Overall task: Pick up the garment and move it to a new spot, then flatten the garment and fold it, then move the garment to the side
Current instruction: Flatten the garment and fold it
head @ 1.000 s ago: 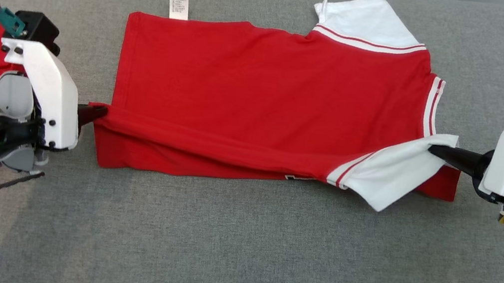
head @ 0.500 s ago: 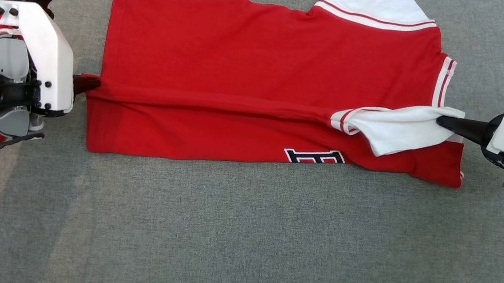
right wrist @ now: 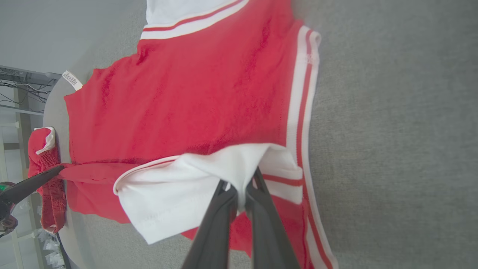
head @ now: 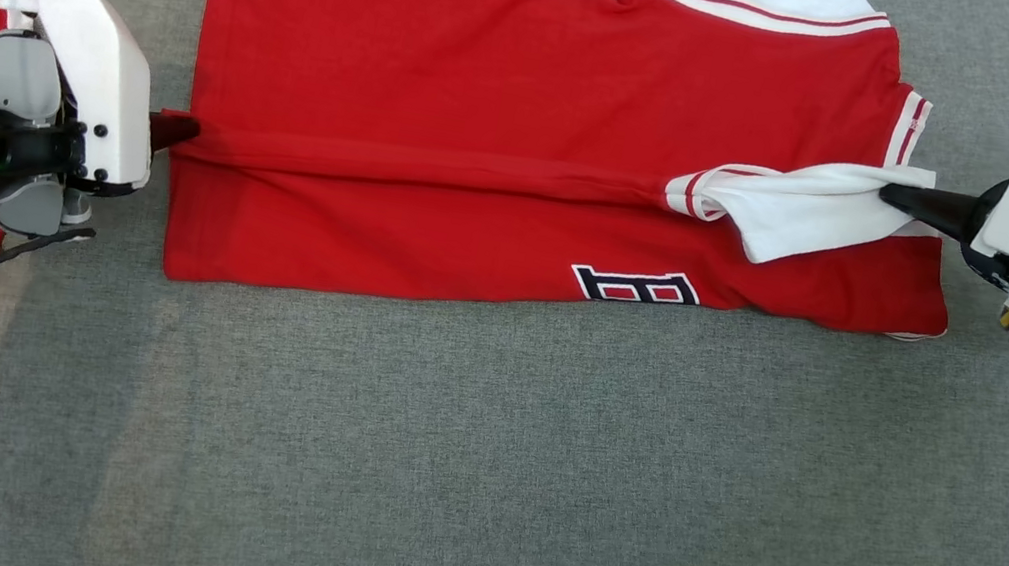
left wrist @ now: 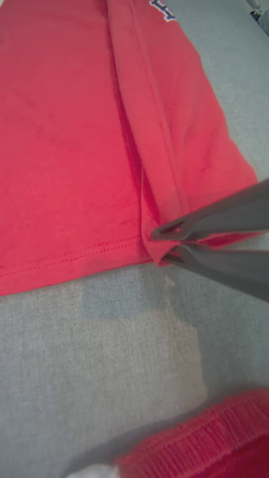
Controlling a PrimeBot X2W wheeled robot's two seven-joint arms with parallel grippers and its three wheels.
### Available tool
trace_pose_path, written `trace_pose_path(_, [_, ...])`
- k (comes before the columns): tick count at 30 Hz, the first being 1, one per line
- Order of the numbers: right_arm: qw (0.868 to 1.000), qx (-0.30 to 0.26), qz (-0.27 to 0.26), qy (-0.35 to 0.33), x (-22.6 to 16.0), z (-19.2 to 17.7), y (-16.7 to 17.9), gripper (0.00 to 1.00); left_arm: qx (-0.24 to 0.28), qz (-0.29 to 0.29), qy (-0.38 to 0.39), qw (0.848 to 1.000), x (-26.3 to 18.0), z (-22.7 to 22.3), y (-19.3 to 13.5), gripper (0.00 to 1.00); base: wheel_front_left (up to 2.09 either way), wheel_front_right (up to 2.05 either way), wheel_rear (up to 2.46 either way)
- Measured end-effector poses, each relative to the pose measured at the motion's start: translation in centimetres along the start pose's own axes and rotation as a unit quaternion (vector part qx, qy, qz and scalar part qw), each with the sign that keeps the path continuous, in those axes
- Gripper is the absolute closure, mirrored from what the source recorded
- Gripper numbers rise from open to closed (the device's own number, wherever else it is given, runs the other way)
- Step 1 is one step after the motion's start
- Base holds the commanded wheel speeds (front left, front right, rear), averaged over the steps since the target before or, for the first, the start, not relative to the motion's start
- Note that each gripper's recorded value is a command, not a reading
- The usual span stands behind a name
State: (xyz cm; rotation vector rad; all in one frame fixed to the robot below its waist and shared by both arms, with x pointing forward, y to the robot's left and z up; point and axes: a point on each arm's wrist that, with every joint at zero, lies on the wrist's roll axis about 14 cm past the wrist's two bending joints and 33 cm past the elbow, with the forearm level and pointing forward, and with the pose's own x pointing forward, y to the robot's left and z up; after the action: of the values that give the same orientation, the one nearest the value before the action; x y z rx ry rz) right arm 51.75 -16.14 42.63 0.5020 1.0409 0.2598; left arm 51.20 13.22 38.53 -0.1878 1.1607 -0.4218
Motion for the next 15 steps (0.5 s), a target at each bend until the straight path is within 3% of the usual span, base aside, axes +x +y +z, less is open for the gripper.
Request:
trace_pose_path(12, [0.999,-0.02,-0.032,-0.004,0.4,0.1,-1.0,1.0,0.011,0.001,-0.006,1.0,0.8,0.2,0.0,1.0,0.0,0.0,0.0])
trace_pose_path(13, [0.999,-0.022,-0.031,-0.006,0.4,0.2,-0.9,0.94,0.012,-0.001,-0.013,1.0,0.8,0.4,-0.1,1.0,0.0,0.0,0.0])
trace_pose_path(14, [0.999,-0.025,-0.03,-0.01,0.4,0.3,-0.7,0.67,0.012,-0.002,-0.017,1.0,0.7,0.5,-0.2,0.64,0.0,0.0,0.0])
trace_pose_path(15, [0.999,-0.029,-0.03,-0.013,0.3,0.4,-0.6,0.51,0.012,-0.003,-0.018,1.0,0.7,0.6,-0.3,0.21,0.0,0.0,0.0])
